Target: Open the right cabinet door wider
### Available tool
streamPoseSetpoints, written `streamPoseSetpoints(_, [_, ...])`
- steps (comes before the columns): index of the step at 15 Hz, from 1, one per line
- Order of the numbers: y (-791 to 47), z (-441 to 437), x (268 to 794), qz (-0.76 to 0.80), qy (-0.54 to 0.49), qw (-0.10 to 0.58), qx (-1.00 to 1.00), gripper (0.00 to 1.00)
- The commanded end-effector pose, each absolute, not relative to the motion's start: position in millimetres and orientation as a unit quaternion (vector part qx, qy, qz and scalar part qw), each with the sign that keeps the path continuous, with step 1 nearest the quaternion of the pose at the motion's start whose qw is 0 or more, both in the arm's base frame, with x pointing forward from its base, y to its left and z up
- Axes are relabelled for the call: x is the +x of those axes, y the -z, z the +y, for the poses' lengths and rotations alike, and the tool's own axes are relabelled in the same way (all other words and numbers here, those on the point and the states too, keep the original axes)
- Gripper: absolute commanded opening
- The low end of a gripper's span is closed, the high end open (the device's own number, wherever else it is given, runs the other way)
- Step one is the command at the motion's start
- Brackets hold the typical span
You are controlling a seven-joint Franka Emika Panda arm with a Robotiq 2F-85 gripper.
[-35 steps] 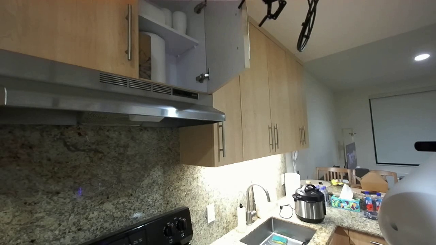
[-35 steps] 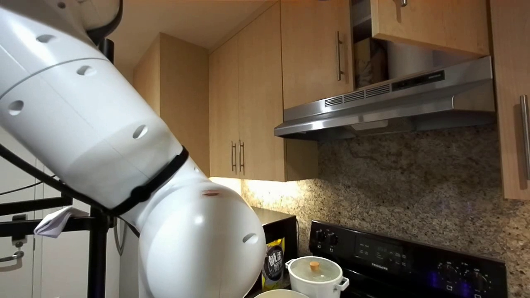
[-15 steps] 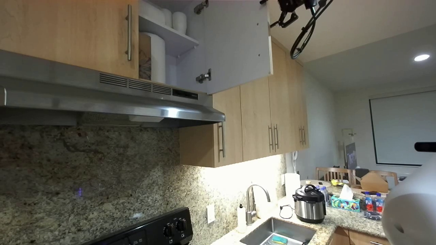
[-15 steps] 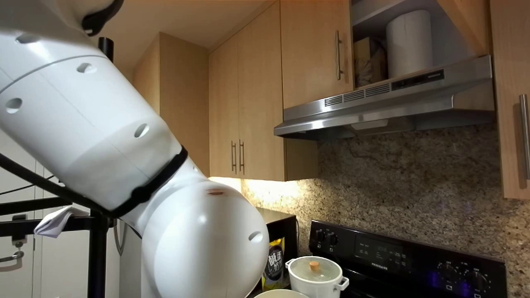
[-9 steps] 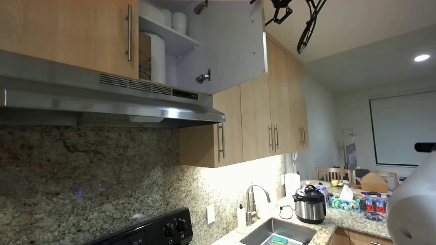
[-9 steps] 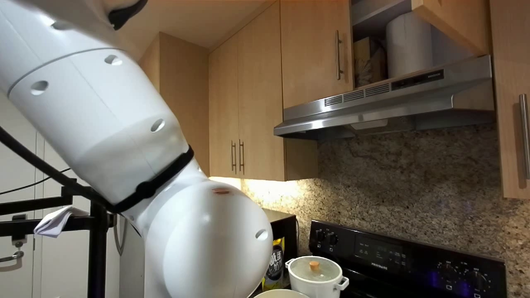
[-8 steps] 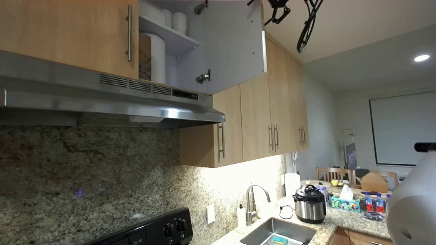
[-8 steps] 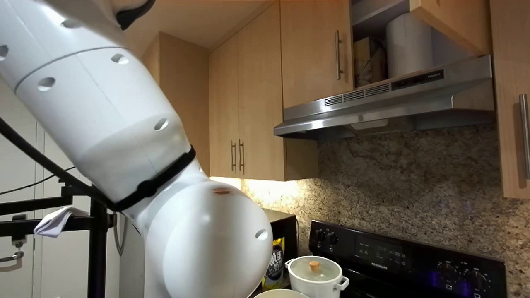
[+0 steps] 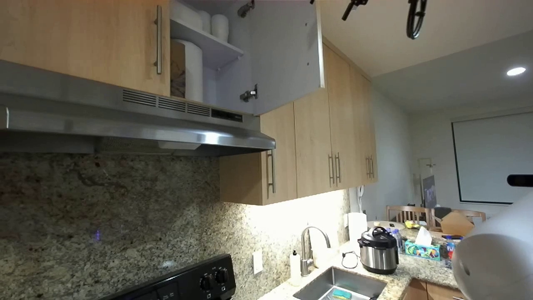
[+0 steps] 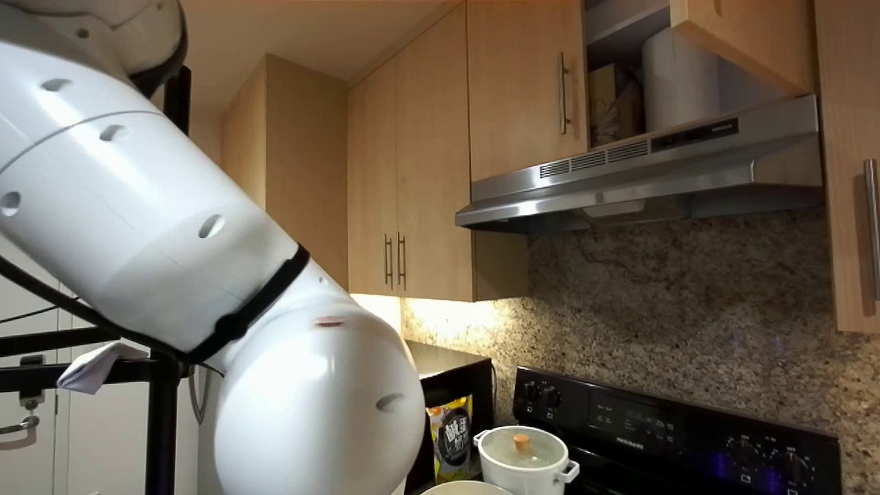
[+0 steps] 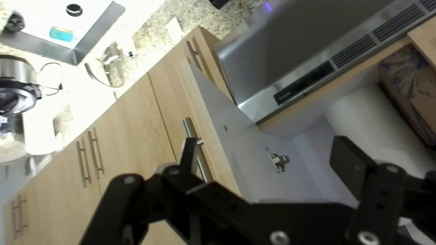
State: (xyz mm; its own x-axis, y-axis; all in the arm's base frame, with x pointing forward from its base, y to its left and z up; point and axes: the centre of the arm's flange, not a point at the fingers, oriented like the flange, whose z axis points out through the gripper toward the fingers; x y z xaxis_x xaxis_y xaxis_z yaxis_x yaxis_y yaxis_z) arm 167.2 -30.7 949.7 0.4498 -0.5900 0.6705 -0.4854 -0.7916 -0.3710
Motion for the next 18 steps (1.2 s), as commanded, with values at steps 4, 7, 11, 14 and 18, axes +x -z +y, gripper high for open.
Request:
streamPoseSetpoints(4, [-878, 92, 102, 0.321, 0.308, -0.05, -0.894, 1.0])
streamPoseSetpoints(7, [-846, 117, 128, 0.281, 0.23, -0.058, -0.93, 1.0])
streamPoseSetpoints(11, [-787, 108, 204, 0.226, 0.17, -0.017, -0.959, 1.0])
streamPoseSetpoints(14, [-721, 116, 257, 0.187, 0.122, 0.017, -0.975, 1.0])
streamPoseSetpoints(18, [-691, 130, 278, 0.186, 0.091, 0.02, -0.978, 1.0])
